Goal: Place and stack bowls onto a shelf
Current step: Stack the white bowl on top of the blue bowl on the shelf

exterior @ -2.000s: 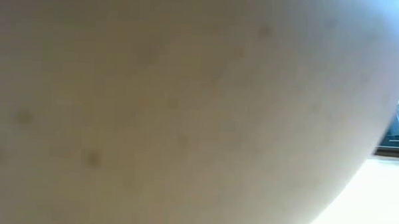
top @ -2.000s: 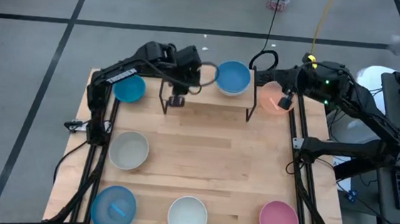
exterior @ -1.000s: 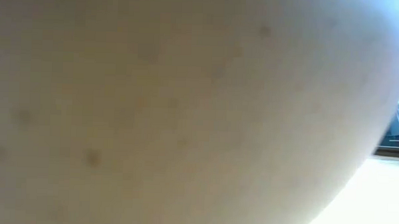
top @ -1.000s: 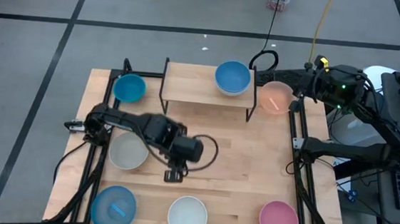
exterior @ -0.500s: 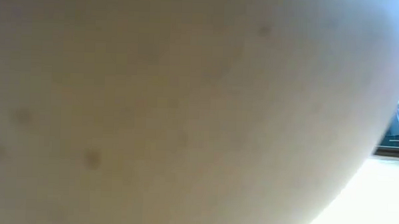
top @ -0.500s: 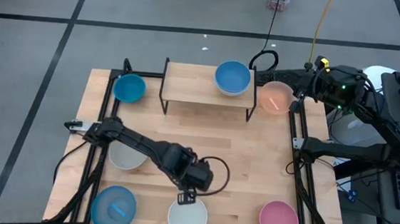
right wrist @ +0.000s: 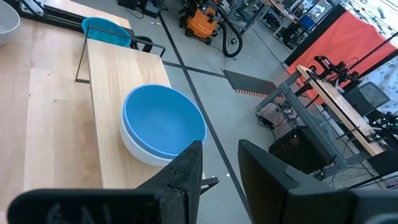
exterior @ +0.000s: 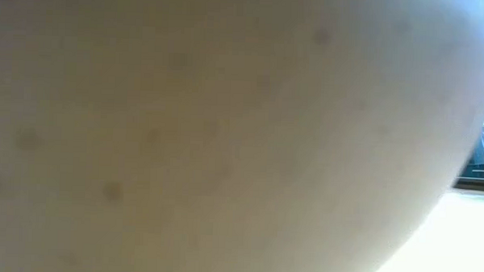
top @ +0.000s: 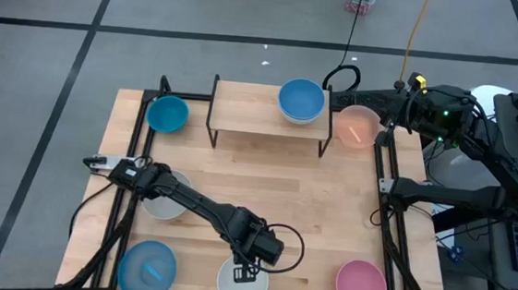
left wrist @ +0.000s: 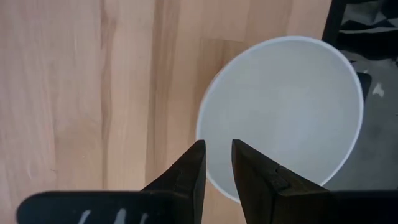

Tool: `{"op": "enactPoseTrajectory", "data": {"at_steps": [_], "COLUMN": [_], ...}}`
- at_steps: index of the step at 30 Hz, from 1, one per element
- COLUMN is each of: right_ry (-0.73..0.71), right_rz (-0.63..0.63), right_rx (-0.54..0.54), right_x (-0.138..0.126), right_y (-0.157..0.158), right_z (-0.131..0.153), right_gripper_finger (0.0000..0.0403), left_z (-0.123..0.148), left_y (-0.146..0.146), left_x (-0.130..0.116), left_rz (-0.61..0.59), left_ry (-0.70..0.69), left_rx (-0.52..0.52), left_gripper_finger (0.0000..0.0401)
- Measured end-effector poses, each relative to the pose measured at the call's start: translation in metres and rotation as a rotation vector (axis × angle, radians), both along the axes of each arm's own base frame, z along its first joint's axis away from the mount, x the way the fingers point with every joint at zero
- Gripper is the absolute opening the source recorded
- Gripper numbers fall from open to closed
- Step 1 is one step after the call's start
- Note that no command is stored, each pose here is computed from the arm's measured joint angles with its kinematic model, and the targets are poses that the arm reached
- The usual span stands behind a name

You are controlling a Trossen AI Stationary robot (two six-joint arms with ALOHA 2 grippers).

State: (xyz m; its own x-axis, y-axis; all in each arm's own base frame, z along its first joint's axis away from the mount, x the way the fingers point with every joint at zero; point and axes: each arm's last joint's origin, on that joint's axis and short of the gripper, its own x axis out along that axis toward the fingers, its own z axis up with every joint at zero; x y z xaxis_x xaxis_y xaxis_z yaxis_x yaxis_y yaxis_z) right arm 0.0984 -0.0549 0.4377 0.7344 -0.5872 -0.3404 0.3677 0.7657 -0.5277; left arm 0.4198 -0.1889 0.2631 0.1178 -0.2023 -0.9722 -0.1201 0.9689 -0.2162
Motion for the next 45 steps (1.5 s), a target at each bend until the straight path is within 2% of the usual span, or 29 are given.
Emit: {"op": "enactPoseTrajectory", "data": {"at_steps": [7,14,26,36,39,42,45], "right_ry": [0.005,0.0,-0.003,-0.005,-0.005,-0.005,-0.005], "right_rz": [0.007,0.007,0.007,0.005,0.005,0.005,0.006], "right_rx": [-0.016,-0.019,-0.02,-0.019,-0.019,-0.018,-0.018], "right_x": [-0.002,-0.003,-0.005,-0.005,-0.005,-0.005,-0.005], "right_y": [0.001,0.002,0.002,0.002,0.002,0.002,0.002], "right_z": [0.001,0.001,0.001,0.001,0.001,0.001,0.001], "right_gripper_finger": [0.0095,0.0095,0.0095,0.0095,0.0095,0.0095,0.0095], "left_z": [-0.011,-0.036,-0.055,-0.067,-0.067,-0.067,-0.066], "left_y": [-0.002,-0.007,-0.012,-0.014,-0.012,-0.008,-0.004], "left_x": [0.005,0.014,0.019,0.024,0.025,0.026,0.028], "left_rz": [0.004,-0.001,-0.058,-0.053,-0.033,-0.006,0.023], "left_ry": [0.005,0.036,0.043,0.038,0.042,0.057,0.051], "left_rx": [0.028,0.024,0.036,0.038,0.037,0.029,0.029], "left_gripper_finger": [0.0081,0.0081,0.0081,0.008,0.0061,0.0018,0.001]}}
